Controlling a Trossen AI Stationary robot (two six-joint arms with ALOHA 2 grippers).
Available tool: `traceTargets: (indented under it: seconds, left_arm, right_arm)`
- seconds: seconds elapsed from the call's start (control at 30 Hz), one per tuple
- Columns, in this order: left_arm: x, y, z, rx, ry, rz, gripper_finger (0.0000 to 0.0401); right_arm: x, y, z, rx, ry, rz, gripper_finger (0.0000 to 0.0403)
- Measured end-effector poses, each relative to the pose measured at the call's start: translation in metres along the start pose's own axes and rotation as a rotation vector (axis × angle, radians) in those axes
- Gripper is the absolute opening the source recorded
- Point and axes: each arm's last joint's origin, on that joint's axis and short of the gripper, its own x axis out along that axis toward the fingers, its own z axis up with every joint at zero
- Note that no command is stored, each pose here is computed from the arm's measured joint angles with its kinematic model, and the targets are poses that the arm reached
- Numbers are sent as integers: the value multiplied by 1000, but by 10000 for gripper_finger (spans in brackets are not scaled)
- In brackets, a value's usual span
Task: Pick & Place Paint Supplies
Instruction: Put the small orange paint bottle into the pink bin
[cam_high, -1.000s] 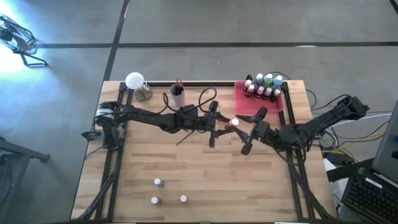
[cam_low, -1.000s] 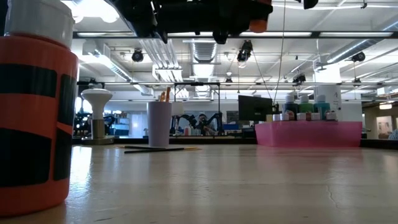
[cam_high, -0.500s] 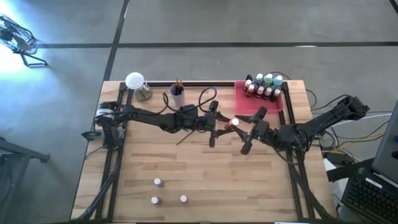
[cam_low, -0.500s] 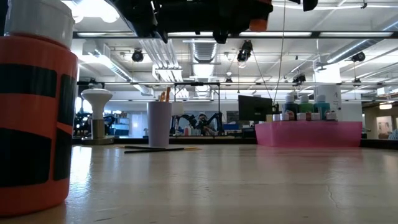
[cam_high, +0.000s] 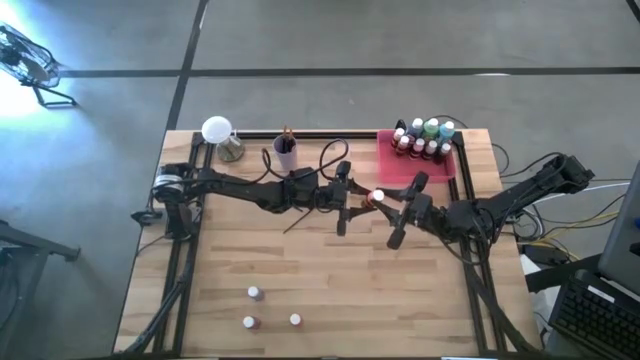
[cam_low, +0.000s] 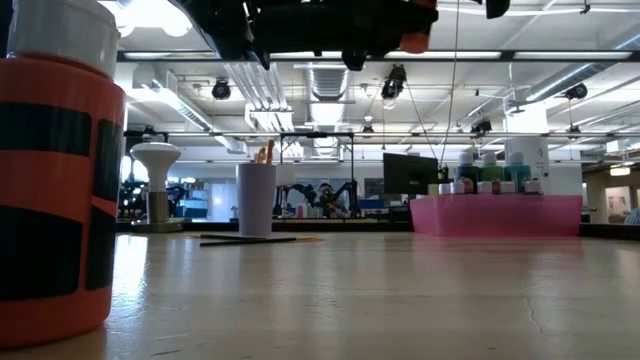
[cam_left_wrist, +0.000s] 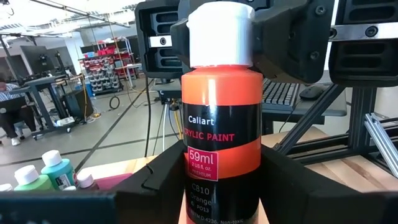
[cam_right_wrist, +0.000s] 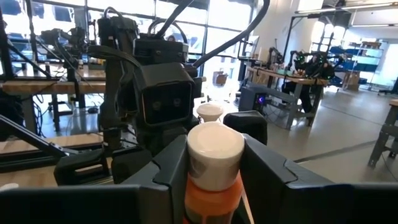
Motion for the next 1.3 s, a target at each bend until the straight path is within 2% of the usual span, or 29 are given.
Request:
traceTargets:
  seconds: [0.3,0.5,0.7,0.8,0.97,1.1,1.2,1.3]
  left_arm:
    - [0,0,0,-3,0,-1,177]
    - [0,0,0,-15,5,-2,177]
    - [0,0,-3,20,55,17,185]
    - [-2,0,-4,9,85,20,212]
    - [-1,1,-1,-5,162,22,287]
    - [0,4,3,57,259,30,344]
    - [-6,8,16,101,333,132,367]
    - [-17,14,31,117,350,255,375]
  right_arm:
    - [1,0,0,-3,0,4,124]
    - [1,-1,0,-4,0,4,111]
    - [1,-1,-2,-14,9,2,113]
    - [1,-1,-2,-19,14,-4,116]
    - [1,-1,-3,-23,19,-5,112]
    - [1,-2,-5,-12,32,-17,114]
    - [0,-4,-11,-29,89,-83,113]
    - [-4,-11,-19,-64,160,-200,112]
